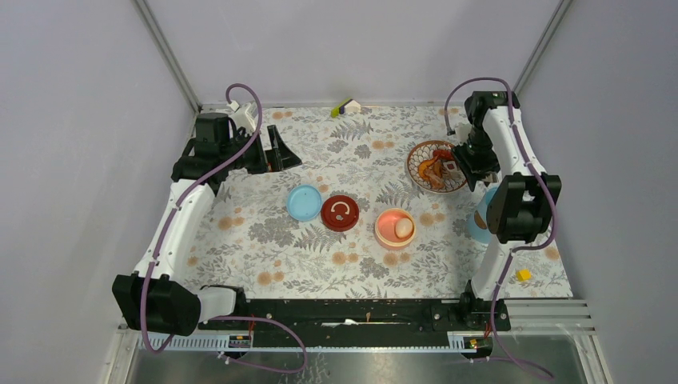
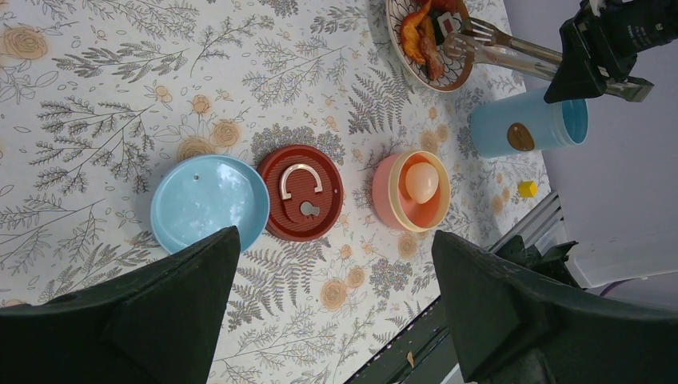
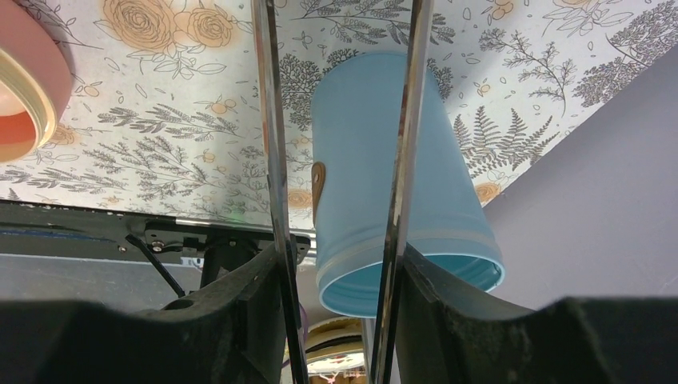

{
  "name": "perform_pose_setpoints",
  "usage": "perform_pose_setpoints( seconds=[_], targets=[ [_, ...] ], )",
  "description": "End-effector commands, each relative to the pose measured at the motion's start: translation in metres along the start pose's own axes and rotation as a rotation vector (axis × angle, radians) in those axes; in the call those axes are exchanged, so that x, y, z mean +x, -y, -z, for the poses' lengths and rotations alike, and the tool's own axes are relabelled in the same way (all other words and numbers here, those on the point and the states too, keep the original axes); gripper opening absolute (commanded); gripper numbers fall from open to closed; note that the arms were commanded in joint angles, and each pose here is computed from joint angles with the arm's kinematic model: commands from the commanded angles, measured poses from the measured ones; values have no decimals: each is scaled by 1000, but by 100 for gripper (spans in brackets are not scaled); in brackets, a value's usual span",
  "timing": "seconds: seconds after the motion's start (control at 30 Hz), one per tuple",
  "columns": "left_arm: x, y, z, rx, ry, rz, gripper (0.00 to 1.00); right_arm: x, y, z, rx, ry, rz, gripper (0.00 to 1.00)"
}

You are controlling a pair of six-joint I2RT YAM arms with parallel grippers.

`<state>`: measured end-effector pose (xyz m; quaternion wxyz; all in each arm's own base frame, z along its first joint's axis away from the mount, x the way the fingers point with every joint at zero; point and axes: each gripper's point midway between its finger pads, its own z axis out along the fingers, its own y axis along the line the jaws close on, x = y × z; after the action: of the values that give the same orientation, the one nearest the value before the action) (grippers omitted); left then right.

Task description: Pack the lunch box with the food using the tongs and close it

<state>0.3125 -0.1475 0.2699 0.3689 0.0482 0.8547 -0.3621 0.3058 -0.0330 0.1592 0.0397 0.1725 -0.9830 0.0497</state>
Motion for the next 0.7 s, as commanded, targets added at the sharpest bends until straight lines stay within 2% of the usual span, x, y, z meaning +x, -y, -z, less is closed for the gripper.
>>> perform_pose_setpoints(
  seconds=[0.0, 0.23, 0.67],
  targets=[
    [-11, 11, 6, 41, 49, -30, 99, -4, 10, 8, 12, 29, -46, 51],
    [-10, 10, 6, 39, 47, -28, 99, -6, 22, 2, 26, 15, -68, 51],
    [-10, 7, 3, 33, 41, -23, 99, -15, 13, -5, -43, 18, -73, 51]
  ],
)
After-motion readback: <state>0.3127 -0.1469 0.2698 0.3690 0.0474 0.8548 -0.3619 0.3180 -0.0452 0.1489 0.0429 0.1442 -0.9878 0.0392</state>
